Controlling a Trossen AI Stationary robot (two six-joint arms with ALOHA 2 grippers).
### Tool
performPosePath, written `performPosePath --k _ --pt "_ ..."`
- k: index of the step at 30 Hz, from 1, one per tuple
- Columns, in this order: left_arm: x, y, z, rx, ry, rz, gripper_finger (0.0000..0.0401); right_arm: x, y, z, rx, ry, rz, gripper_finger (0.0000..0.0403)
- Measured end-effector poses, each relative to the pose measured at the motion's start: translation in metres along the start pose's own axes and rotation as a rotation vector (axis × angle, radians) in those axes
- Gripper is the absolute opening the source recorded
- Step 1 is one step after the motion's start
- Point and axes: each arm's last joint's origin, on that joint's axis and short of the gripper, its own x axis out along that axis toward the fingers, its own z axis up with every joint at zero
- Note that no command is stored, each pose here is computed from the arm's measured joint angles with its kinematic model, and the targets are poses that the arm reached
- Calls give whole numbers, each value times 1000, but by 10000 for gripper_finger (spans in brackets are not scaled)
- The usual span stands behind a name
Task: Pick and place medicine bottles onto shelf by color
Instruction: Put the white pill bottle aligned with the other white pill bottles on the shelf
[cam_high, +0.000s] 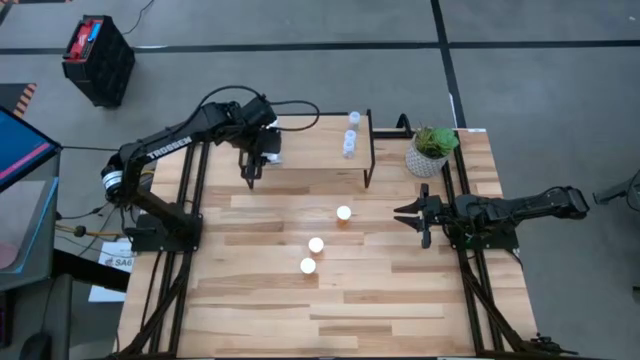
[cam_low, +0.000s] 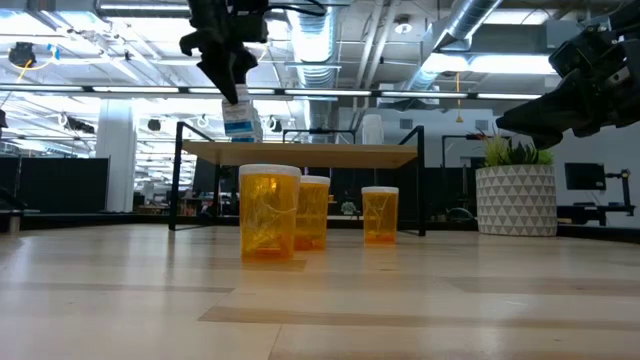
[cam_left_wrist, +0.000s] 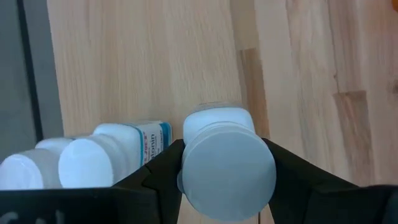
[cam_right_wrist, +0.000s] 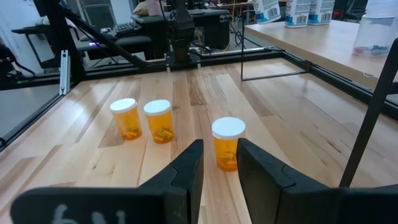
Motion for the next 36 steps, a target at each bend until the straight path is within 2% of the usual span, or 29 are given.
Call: performPosePath --k 13,20,27,36 --pt "7 15 -10 -65 4 -30 160 0 0 0 0 0 0 120" --pt "15 17 -5 -10 43 19 161 0 0 0 0 0 0 120" --pt "16 15 -3 -72 41 27 187 0 0 0 0 0 0 120" --pt "16 9 2 -56 95 91 206 0 0 0 0 0 0 120"
